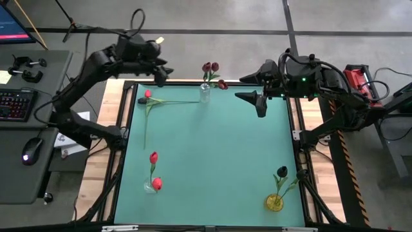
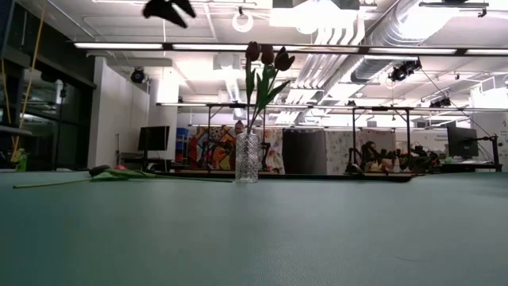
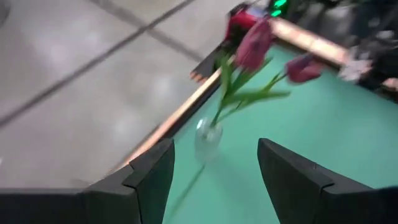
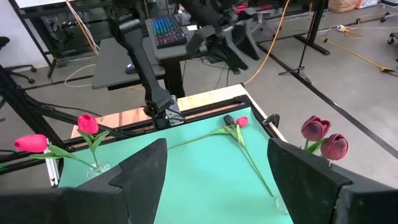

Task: Sort flowers into vase by color
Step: Put the pink flower into the bottom transparent vase

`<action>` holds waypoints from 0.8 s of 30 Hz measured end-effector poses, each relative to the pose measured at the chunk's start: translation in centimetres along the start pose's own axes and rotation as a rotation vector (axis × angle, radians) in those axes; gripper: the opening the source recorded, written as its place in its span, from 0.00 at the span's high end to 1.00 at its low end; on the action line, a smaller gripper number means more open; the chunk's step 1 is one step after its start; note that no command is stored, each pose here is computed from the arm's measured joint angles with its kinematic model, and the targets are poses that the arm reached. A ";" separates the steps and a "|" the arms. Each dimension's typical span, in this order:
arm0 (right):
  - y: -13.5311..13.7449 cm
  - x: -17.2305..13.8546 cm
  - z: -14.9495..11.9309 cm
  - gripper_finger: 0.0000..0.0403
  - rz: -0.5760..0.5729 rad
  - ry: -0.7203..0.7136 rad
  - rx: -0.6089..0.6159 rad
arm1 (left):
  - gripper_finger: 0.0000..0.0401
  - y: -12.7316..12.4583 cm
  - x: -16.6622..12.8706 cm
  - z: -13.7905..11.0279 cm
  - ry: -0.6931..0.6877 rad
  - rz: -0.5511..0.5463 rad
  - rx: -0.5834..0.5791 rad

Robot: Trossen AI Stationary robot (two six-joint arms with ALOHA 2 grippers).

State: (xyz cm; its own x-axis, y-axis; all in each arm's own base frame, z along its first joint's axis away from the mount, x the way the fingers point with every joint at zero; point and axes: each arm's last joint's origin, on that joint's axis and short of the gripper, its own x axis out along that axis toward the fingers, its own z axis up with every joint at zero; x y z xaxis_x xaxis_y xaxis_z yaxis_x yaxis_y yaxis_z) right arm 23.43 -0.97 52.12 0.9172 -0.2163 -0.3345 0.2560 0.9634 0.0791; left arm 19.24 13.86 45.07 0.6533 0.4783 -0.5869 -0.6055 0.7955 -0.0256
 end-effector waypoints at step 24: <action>-0.1 1.9 -2.2 0.34 -0.059 0.228 -0.134 | 0.46 1.7 10.1 -20.0 0.801 0.377 -0.541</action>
State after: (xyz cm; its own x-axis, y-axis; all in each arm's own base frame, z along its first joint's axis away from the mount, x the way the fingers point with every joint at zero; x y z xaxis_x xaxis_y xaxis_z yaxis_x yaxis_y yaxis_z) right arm 24.48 -1.09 49.40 0.8059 -0.2457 -0.5387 0.2501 0.9659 -0.0665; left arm 15.66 12.59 22.90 0.0052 0.1167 -0.9932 -0.9605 0.2770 0.0275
